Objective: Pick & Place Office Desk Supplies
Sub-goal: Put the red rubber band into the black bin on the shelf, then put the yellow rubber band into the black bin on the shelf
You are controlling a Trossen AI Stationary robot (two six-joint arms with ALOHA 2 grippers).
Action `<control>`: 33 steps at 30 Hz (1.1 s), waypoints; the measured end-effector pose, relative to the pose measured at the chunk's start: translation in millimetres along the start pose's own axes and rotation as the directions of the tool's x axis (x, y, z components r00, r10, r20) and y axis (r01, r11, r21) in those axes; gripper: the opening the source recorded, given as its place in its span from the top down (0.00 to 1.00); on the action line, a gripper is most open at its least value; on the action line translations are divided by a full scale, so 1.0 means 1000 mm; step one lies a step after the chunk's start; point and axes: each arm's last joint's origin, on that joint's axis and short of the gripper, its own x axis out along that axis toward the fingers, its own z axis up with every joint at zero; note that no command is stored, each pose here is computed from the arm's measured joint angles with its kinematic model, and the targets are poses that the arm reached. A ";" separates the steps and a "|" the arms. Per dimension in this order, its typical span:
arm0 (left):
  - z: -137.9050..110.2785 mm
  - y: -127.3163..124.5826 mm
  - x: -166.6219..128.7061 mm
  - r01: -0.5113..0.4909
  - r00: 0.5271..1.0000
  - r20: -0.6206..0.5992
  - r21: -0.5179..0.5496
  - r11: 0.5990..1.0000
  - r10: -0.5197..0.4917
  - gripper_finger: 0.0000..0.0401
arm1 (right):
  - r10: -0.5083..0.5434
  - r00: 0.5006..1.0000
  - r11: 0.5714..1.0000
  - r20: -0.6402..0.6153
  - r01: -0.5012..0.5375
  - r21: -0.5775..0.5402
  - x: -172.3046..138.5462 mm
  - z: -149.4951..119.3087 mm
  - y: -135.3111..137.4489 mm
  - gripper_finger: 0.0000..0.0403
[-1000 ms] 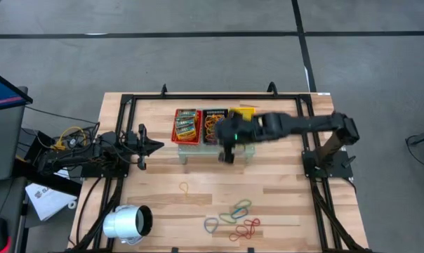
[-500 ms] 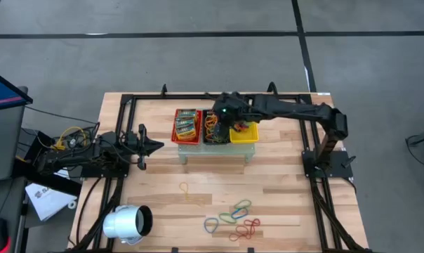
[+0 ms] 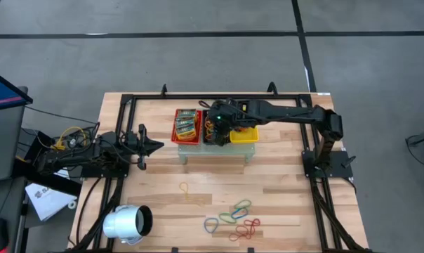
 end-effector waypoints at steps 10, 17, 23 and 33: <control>0.000 0.000 0.000 0.000 1.000 0.000 0.000 1.000 0.000 0.98 | 0.047 0.999 0.999 -0.008 -0.047 -0.009 -0.001 -0.001 0.004 0.74; 0.000 0.000 0.000 0.000 1.000 0.000 0.000 1.000 0.000 0.98 | 0.059 0.998 0.997 -0.005 -0.059 -0.043 -0.015 0.002 0.009 0.56; 0.000 0.000 0.000 0.000 1.000 0.001 0.000 1.000 0.000 0.98 | -0.001 1.000 0.997 -0.001 0.001 -0.079 -0.028 0.005 0.012 0.47; 0.000 0.000 0.000 0.000 1.000 0.001 0.000 1.000 0.000 0.98 | -0.019 1.000 0.993 -0.011 0.018 -0.118 -0.025 0.004 0.013 0.48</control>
